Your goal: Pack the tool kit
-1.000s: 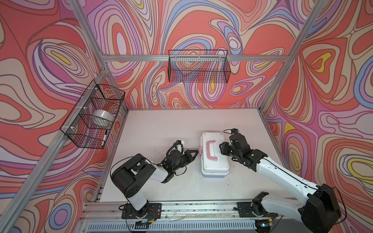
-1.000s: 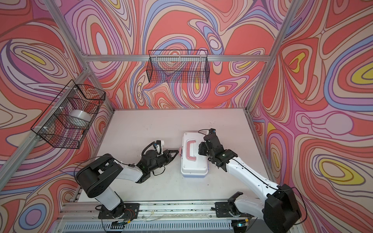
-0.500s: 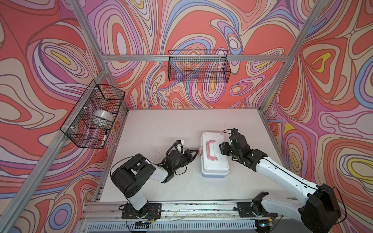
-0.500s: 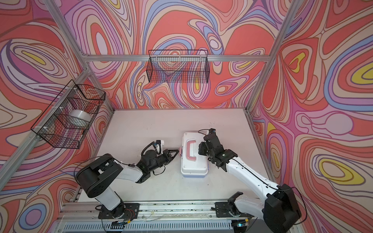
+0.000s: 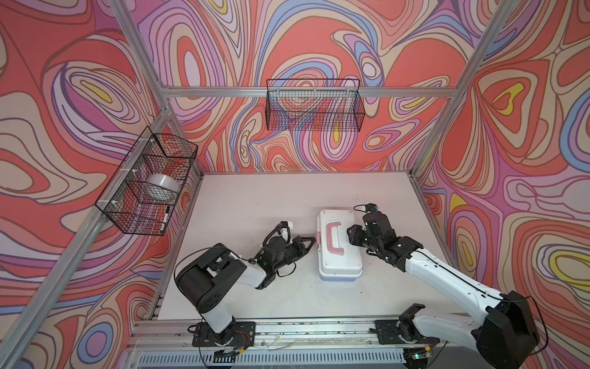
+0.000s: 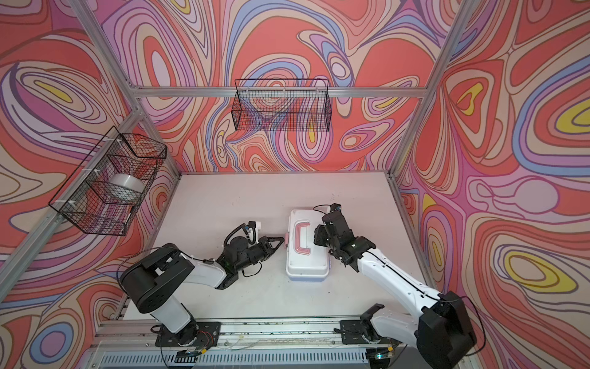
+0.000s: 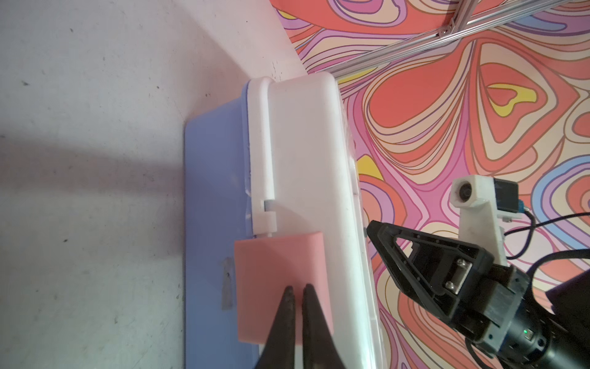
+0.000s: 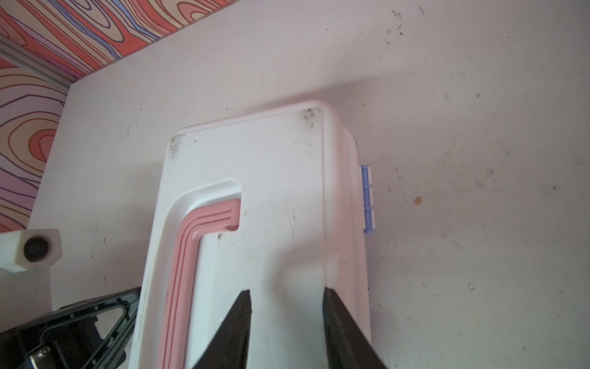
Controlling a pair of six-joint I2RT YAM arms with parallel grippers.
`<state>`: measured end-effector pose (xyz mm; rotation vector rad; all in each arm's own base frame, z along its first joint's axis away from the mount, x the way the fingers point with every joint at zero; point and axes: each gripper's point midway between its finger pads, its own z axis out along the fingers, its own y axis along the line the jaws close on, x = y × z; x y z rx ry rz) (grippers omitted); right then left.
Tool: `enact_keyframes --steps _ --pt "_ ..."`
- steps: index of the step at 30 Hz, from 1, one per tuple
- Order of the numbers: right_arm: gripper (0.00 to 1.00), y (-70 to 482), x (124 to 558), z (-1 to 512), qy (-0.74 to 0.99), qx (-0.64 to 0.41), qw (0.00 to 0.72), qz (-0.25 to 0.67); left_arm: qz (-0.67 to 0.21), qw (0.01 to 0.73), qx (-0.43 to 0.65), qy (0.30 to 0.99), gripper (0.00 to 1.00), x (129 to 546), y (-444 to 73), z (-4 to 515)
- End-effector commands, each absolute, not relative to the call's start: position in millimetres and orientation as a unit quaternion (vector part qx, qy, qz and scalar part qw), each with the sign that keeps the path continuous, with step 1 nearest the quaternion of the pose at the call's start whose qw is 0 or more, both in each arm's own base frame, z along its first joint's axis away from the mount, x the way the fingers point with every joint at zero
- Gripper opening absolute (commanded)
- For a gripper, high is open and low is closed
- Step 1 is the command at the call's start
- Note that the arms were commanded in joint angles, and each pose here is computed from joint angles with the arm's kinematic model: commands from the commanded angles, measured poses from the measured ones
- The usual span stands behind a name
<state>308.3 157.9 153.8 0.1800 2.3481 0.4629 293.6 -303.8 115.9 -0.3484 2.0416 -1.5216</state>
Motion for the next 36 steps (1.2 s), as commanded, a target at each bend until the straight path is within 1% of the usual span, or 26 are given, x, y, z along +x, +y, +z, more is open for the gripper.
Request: enact_keyframes --steps 1,4,16,24,36 --pt "0.39 171.0 286.2 123.2 0.933 0.047 0.296 0.198 -0.577 0.288 -0.118 0.755 0.12 295.5 -307.1 128.0" --pt "0.39 170.5 285.8 122.9 0.934 0.048 0.296 0.197 -0.576 0.288 -0.116 0.756 0.15 295.7 -308.4 128.0" --pt "0.39 170.1 285.5 122.1 0.933 0.05 0.296 0.196 -0.563 0.292 -0.111 0.765 0.16 298.1 -308.7 127.5" --pt "0.39 170.5 286.0 120.2 0.934 0.05 0.294 0.196 -0.567 0.295 -0.101 0.763 0.16 298.3 -313.8 136.0" --pt "0.39 167.5 283.6 115.0 0.936 0.053 0.292 0.191 -0.569 0.283 -0.095 0.767 0.16 294.8 -320.5 127.0"
